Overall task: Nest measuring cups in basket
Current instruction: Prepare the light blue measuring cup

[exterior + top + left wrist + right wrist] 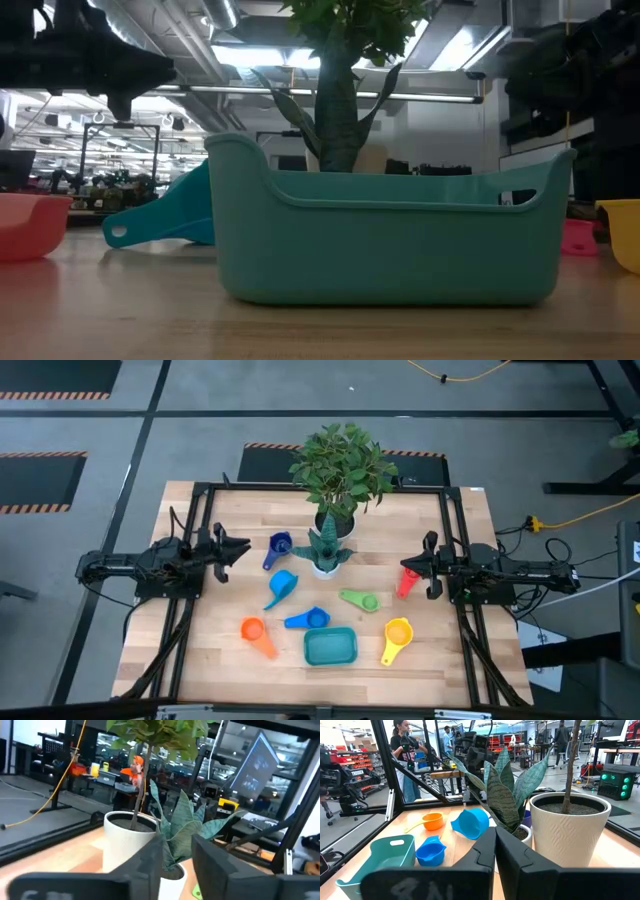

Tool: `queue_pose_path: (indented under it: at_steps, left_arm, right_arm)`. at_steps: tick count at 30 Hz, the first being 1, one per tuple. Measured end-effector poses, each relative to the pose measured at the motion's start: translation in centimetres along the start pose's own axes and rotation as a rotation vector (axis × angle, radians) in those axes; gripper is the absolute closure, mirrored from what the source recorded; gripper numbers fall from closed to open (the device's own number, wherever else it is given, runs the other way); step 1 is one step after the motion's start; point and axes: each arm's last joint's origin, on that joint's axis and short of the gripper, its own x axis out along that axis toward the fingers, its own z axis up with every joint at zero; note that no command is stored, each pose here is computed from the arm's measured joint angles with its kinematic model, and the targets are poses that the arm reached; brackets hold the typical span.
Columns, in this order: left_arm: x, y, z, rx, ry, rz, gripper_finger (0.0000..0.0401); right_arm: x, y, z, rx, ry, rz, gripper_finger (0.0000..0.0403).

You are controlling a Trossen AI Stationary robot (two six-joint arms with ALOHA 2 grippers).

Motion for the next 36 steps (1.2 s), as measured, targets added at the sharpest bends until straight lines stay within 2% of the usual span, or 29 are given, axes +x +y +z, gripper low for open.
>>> queue_pose_path:
  at_steps: [6,22,29,36]
  left_arm:
    - [0.0,0.0,0.0,-0.002,-0.004,0.016,0.0256]
    - [0.1,-0.9,1.8,-0.022,-0.028,-0.043,0.0256]
    - [1.2,-2.2,2.3,-0.015,0.079,-0.090,0.0256]
    - [3.5,-4.2,2.6,-0.010,0.239,-0.108,0.0256]
  right_arm:
    - [0.0,0.0,0.0,0.000,0.000,0.000,0.0386]
    - [0.0,0.0,0.0,0.001,0.000,0.000,0.0386]
    - [0.0,0.0,0.0,0.001,0.000,0.000,0.0386]
    - [0.0,0.0,0.0,0.000,0.000,0.000,0.0386]
